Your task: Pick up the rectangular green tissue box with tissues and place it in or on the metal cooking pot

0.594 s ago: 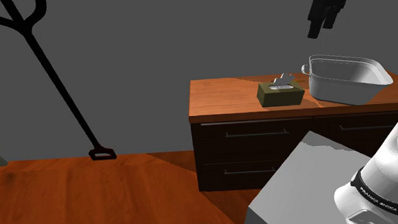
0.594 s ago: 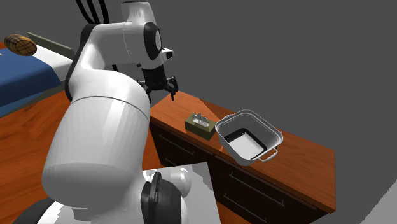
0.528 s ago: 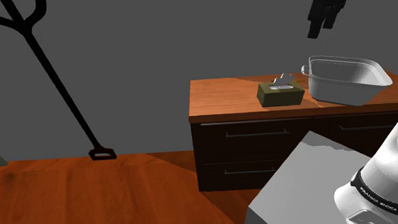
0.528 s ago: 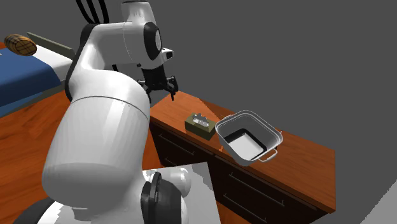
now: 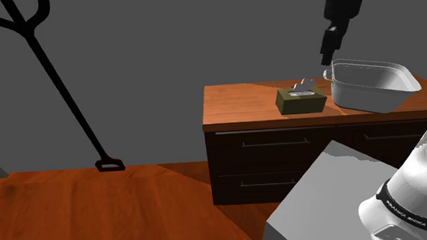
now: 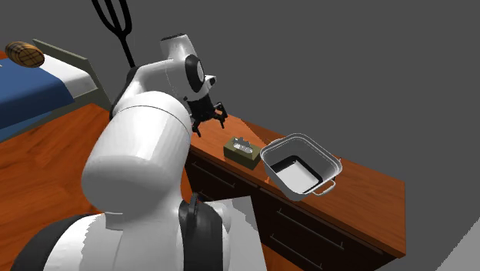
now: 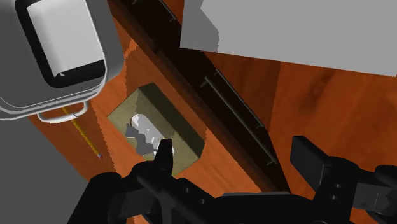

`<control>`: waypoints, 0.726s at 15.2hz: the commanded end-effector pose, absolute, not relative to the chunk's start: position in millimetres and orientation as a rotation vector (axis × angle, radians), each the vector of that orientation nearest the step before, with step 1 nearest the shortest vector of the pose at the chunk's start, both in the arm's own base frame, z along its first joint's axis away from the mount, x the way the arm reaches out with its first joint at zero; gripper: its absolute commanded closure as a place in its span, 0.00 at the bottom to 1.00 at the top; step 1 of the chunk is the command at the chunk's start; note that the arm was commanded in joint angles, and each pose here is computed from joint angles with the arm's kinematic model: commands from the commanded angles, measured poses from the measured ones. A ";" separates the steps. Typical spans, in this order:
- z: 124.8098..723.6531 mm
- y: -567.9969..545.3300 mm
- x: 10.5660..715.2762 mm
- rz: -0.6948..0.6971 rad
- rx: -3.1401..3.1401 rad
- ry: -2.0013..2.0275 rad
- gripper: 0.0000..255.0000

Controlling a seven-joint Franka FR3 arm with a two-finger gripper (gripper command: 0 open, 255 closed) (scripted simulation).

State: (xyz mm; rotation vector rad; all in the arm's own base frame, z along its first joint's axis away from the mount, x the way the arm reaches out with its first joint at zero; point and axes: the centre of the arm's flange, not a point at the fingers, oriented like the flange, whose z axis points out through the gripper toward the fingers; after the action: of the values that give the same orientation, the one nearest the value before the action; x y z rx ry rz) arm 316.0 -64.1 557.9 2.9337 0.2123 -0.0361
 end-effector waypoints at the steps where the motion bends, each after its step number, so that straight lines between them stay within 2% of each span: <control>1: 536.6 -74.1 323.4 -0.052 2.882 0.287 0.00; 11: 435.1 -124.9 370.9 -0.134 2.614 0.604 0.00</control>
State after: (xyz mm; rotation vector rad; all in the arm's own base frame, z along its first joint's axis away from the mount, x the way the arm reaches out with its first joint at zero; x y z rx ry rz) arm 367.7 -120.9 447.6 2.6452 0.5679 -0.1283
